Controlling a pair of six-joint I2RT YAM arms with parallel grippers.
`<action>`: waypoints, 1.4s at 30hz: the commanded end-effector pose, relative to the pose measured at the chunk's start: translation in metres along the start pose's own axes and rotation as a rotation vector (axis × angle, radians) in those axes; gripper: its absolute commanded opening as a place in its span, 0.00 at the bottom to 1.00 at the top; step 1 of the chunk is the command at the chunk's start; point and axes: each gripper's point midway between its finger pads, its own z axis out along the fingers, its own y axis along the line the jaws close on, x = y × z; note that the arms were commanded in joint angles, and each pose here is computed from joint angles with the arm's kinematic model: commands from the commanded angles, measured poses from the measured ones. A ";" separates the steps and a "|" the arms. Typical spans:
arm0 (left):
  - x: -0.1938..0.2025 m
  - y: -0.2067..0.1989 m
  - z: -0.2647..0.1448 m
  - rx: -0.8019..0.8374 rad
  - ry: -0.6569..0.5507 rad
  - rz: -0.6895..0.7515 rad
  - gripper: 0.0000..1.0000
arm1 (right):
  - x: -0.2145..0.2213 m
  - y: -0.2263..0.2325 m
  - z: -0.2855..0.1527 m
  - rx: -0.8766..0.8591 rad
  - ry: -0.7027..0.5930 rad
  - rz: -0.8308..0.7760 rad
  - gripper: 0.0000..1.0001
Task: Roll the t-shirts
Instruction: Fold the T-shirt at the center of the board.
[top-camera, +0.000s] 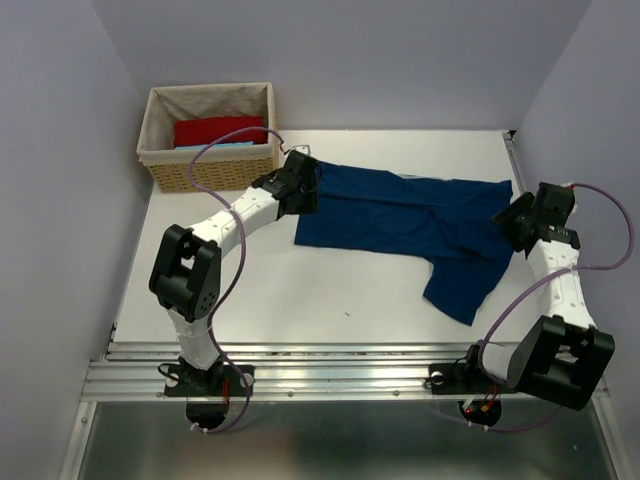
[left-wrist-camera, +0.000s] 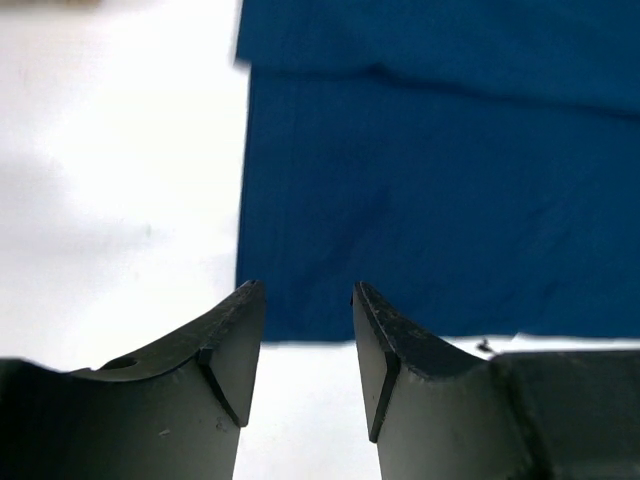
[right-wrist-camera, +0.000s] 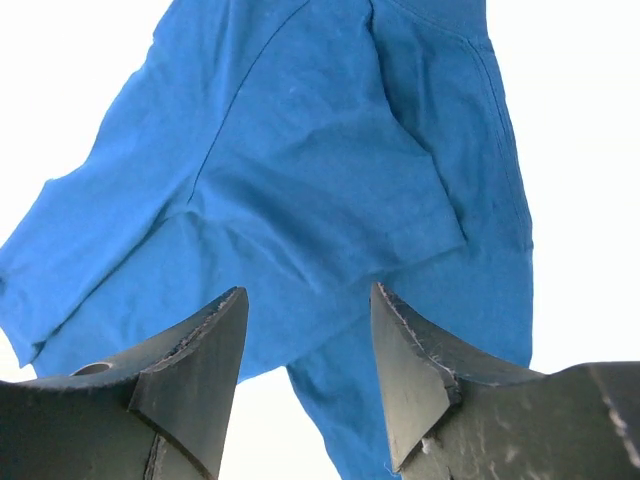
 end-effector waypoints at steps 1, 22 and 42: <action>0.014 0.021 -0.029 -0.014 0.001 -0.052 0.52 | 0.009 -0.017 -0.026 0.069 0.028 -0.018 0.59; 0.086 0.042 0.018 -0.004 0.117 -0.310 0.63 | 0.060 -0.039 -0.058 0.110 0.184 0.007 0.70; 0.080 0.037 0.020 0.009 0.122 -0.303 0.00 | 0.154 -0.090 -0.055 0.356 0.452 0.267 0.72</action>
